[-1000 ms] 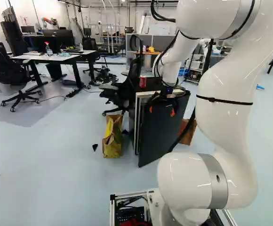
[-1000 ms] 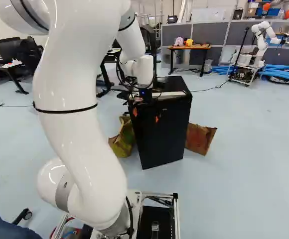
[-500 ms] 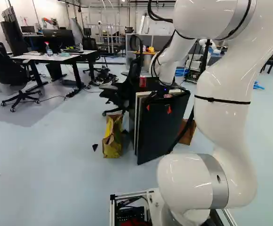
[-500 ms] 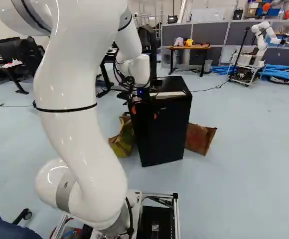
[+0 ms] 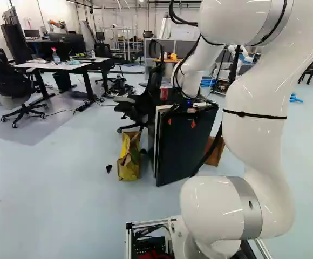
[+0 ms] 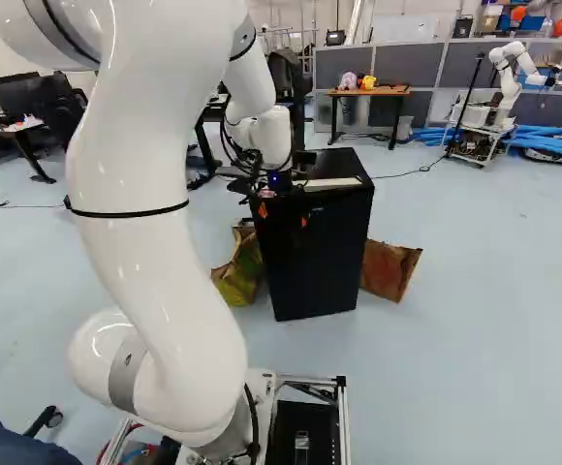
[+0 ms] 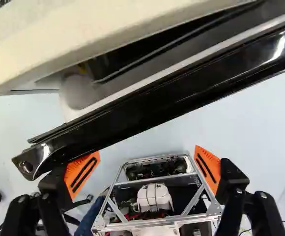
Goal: Grab a drink from the fridge
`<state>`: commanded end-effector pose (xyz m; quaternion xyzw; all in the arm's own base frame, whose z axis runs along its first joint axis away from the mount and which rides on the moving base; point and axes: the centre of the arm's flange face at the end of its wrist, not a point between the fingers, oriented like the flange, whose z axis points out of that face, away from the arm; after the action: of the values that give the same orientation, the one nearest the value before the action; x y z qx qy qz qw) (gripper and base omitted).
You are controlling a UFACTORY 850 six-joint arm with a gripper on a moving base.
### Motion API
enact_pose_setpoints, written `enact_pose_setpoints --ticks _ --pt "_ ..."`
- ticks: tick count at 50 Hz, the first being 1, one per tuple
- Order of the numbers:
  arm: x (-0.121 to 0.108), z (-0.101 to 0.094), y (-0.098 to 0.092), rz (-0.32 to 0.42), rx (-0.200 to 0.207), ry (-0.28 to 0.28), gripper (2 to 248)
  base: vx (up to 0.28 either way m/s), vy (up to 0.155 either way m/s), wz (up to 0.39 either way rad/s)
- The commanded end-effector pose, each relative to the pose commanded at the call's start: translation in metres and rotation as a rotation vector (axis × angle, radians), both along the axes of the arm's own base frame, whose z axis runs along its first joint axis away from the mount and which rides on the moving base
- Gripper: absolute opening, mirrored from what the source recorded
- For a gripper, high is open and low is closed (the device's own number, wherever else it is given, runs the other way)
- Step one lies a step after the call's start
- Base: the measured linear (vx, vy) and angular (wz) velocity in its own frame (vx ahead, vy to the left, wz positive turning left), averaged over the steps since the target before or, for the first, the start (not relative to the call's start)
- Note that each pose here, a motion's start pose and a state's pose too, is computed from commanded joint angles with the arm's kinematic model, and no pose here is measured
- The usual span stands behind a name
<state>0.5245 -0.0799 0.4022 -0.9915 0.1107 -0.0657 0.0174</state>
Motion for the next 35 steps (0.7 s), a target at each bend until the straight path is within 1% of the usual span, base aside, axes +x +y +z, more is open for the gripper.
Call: enact_pose_setpoints --ticks 35 --pt "0.011 0.002 -0.003 -0.006 -0.027 -0.122 247 0.0 0.0 0.0"
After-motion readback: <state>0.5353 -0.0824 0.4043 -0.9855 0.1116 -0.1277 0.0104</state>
